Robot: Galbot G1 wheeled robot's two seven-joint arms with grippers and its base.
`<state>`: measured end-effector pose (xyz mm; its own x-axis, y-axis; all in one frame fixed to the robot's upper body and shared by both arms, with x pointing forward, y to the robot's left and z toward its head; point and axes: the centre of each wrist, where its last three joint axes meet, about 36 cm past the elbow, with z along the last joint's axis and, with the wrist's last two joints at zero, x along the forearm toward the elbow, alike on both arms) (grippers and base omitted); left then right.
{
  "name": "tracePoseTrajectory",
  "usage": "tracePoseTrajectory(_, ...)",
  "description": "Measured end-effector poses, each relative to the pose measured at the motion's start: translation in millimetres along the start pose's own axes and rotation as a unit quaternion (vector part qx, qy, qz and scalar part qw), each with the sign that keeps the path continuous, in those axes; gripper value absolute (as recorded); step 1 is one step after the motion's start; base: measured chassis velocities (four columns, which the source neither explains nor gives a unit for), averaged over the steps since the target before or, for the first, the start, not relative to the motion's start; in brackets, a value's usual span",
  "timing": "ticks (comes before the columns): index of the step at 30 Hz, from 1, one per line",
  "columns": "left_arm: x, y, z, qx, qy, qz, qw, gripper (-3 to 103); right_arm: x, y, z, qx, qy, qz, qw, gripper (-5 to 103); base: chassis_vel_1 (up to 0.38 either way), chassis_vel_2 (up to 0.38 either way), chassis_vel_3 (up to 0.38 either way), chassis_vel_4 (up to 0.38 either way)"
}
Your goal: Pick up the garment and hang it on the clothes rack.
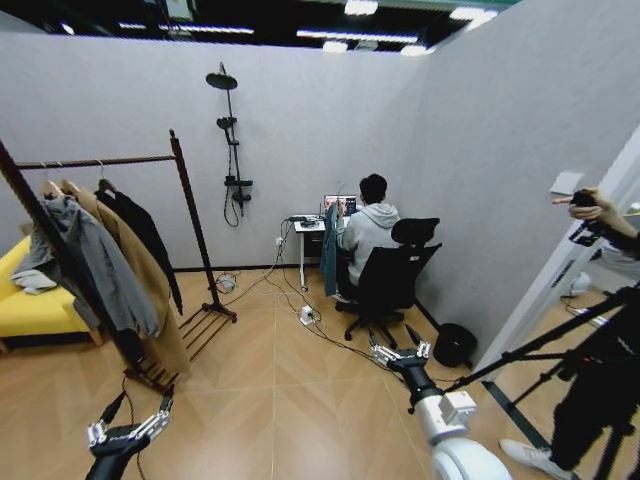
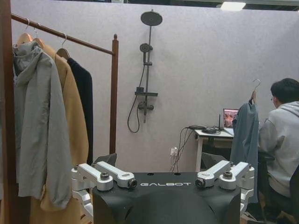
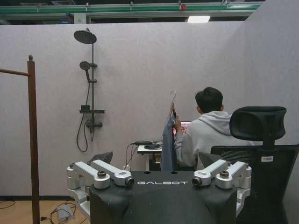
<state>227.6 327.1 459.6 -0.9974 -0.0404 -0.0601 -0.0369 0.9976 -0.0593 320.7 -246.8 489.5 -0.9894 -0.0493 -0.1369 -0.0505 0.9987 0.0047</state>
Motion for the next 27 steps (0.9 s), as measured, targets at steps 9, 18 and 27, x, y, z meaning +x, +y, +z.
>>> tracePoseTrajectory(9,0.0,0.0,0.0,0.000,0.000,0.000,1.0000,100,-1.0,0.4,4.5,-0.001,0.001,-0.002,1.000,100,-0.317,0.340,0.318,-0.324)
tracePoseTrajectory(18,0.0,0.0,0.0,0.000,0.000,0.000,1.0000,100,-1.6,1.8,5.7,0.002,0.002,-0.006,1.000,100,-0.355,0.361,0.368,-0.360)
tracePoseTrajectory(27,0.0,0.0,0.0,0.000,0.000,0.000,1.0000,100,-3.6,1.5,5.1,0.005,-0.001,-0.012,1.000,100,-0.362,0.353,0.358,-0.354)
